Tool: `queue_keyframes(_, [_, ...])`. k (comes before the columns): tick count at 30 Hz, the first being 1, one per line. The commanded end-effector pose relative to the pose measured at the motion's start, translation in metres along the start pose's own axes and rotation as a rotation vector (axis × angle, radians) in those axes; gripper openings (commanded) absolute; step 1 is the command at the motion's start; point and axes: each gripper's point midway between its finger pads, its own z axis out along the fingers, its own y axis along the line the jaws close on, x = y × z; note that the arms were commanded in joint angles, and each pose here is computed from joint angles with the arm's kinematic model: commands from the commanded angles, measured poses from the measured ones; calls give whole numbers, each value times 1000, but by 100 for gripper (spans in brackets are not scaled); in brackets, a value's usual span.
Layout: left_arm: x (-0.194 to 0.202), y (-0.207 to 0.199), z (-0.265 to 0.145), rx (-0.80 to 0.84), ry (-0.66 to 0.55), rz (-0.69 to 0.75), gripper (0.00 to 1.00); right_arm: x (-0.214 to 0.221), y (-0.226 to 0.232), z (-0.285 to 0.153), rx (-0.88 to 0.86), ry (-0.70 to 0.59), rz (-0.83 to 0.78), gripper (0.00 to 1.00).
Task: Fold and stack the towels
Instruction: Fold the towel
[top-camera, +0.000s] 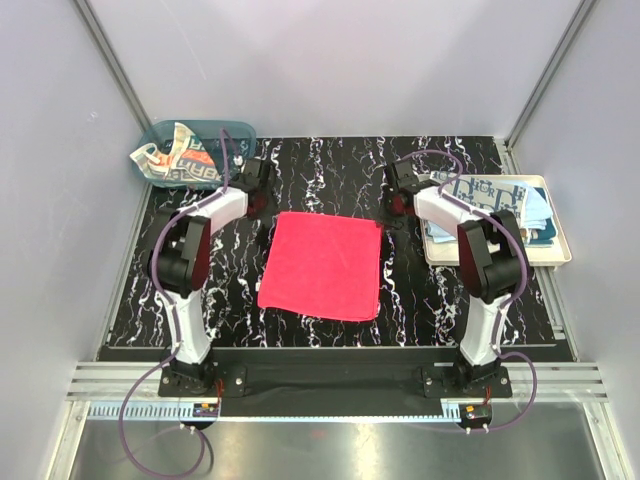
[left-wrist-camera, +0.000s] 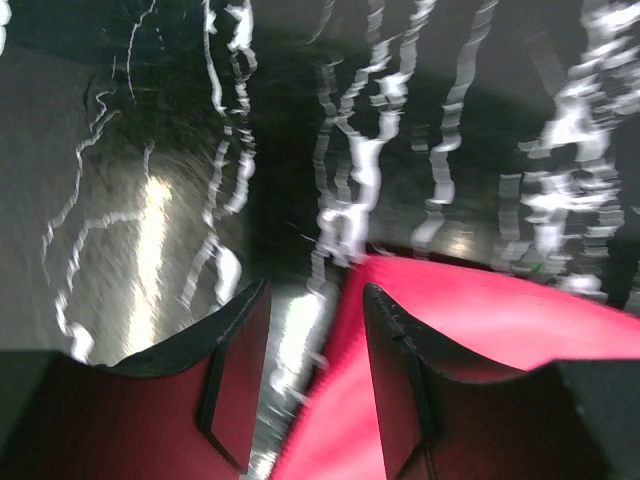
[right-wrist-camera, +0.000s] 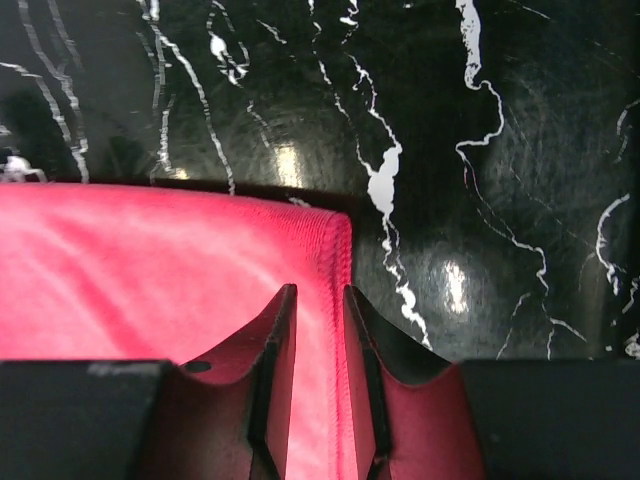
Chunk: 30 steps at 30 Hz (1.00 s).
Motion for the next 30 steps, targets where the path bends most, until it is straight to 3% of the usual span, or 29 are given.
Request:
queue_keyframes(1, [-16,-14,1,116,4,109,47,-25,9,0,-5,-55,-36,31])
queue_keyframes(10, [-13,-20,20,203,16,94,49,-24,-1,22,51,-46,-44,31])
queue_keyframes(18, [-6,-15,30,218,35,55,48,-35,-7,36,78,-40,-47,10])
queue_keyframes(26, [-28,16,27,147,-19,-96,48,-61,3,46,23,-73,-71,9])
queue_keyframes(30, [-36,18,25,149,-31,-105,49,-72,5,49,33,-81,-90,9])
